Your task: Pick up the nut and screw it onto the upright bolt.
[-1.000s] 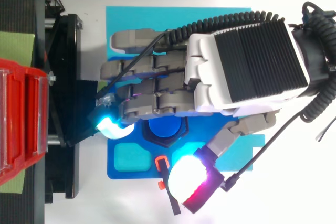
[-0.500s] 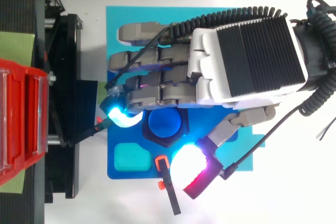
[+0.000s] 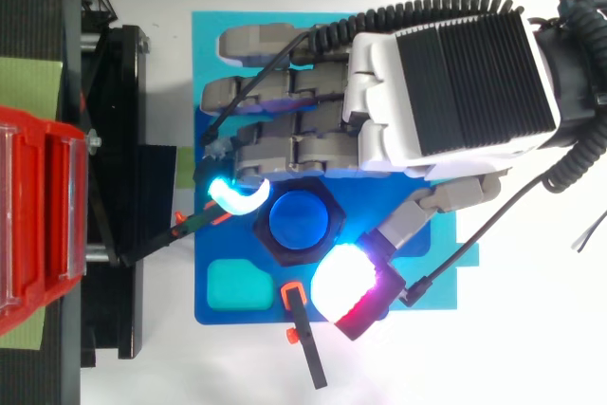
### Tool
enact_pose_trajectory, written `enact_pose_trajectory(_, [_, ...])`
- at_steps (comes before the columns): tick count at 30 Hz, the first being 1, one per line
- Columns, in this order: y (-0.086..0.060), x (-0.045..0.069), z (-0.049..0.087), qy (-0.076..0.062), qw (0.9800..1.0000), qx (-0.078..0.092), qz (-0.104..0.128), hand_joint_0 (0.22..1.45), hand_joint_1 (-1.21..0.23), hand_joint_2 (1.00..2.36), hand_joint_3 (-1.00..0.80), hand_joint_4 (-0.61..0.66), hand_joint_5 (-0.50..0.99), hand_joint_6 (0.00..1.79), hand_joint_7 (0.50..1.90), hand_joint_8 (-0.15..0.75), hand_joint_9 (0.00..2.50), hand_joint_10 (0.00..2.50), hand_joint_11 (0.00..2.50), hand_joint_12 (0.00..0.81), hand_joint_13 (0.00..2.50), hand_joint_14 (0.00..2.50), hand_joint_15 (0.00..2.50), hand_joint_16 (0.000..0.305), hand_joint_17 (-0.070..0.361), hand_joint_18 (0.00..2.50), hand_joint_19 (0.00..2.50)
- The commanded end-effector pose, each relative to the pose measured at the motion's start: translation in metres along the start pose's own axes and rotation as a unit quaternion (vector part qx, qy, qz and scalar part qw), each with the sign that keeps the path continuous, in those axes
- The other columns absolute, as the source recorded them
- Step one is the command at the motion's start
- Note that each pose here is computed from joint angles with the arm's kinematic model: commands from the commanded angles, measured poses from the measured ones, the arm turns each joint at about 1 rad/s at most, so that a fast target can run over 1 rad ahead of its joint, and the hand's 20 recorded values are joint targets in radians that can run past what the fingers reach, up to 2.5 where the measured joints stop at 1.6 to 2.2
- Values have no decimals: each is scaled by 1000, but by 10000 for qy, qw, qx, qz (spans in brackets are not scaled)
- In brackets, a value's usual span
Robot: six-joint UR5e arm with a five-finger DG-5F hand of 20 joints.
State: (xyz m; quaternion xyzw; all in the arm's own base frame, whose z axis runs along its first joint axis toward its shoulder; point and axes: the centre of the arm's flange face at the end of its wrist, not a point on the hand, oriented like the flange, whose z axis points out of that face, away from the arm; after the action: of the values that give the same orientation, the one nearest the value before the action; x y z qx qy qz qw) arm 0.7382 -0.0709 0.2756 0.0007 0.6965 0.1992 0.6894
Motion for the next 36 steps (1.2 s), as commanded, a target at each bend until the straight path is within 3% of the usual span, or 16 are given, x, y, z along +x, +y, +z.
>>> enact_pose_trajectory(1, [0,0,0,3,10000,-10,-4,499,-235,1000,-500,213,-81,503,1209,286,683,0,0,310,436,0,0,31,71,58,0])
enact_pose_trajectory(10, [-7,-4,-3,-34,10000,11,-12,501,-242,1000,-500,200,-55,500,1393,291,743,0,0,303,482,0,0,30,67,111,0])
enact_pose_trajectory(36, [-23,-9,-10,-73,10000,16,-28,514,-262,1000,-500,182,-29,620,1279,303,883,0,0,286,584,0,0,27,61,225,0])
